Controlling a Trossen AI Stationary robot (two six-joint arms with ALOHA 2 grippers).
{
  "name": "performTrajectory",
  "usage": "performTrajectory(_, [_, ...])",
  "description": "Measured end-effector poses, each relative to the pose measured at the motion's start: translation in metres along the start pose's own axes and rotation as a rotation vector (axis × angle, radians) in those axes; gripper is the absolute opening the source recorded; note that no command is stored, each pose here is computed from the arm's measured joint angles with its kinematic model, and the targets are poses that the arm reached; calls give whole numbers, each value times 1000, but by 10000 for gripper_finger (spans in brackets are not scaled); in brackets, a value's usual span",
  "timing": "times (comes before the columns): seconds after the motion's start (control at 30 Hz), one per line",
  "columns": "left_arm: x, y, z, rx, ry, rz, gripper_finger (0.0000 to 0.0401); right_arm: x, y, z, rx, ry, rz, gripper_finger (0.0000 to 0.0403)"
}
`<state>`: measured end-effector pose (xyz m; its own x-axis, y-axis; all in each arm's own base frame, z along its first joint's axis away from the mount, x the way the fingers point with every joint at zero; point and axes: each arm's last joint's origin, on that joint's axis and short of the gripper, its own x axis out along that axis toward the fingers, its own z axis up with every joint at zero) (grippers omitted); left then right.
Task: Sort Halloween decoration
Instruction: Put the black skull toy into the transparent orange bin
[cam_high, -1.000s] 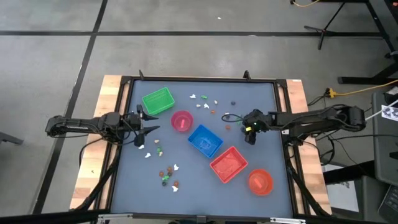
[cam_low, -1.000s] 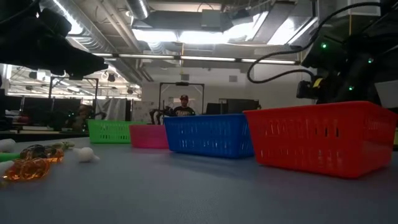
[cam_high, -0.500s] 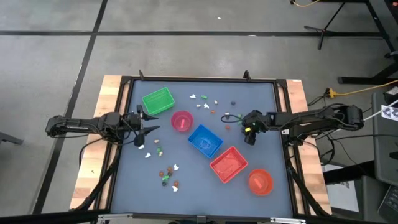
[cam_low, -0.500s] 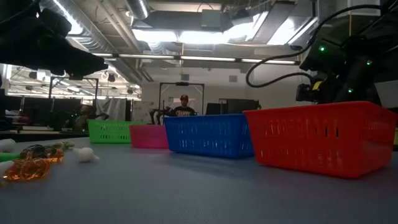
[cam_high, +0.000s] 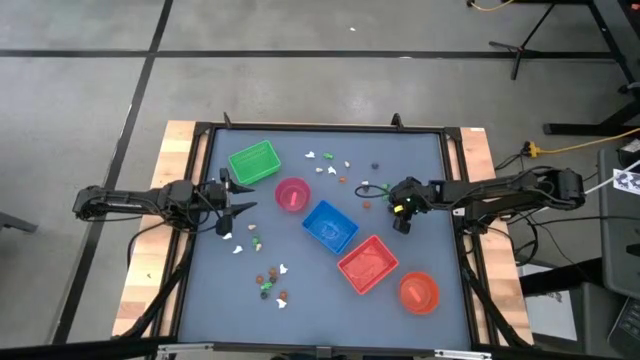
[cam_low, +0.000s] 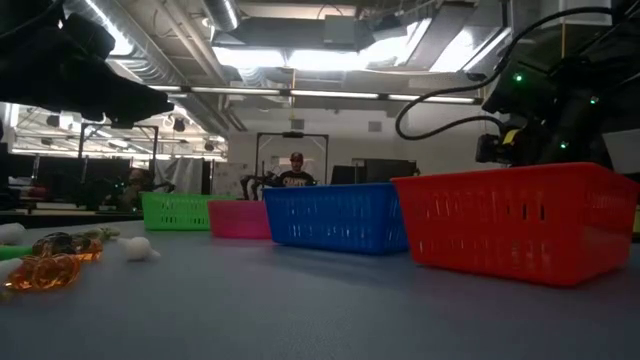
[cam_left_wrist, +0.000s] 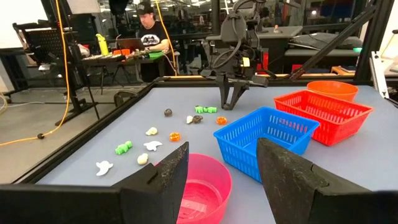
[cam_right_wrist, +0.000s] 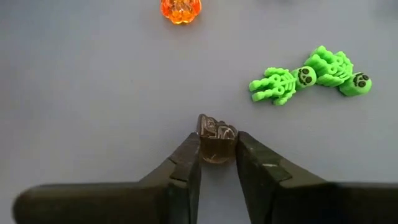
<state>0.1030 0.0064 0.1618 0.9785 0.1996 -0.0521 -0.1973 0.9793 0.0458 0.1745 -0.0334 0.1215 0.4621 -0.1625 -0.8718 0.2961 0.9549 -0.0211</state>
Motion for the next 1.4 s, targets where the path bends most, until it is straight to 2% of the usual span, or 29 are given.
performTrajectory(0.17, [0, 0, 0, 0, 0, 0, 174, 0, 0, 0, 0, 2, 8, 67])
performTrajectory(0.53, [0, 0, 0, 0, 0, 0, 174, 0, 1, 2, 1, -8, 21, 70])
performTrajectory(0.77, [0, 0, 0, 0, -1, 0, 174, -10, 4, 27, 1, -78, 87, 70])
performTrajectory(0.93, [0, 0, 0, 0, -1, 0, 174, -26, 9, 53, -5, -124, 214, 71])
performTrajectory(1.13, [0, 0, 0, 0, -1, 0, 174, -54, 15, 79, -3, -61, 422, 71])
performTrajectory(1.3, [0, 0, 0, 0, -1, 0, 174, -69, 23, 87, 119, 25, 607, 71])
performTrajectory(1.4, [0, 0, 0, 0, 0, 0, 174, -71, 36, 83, 134, 81, 661, 71])
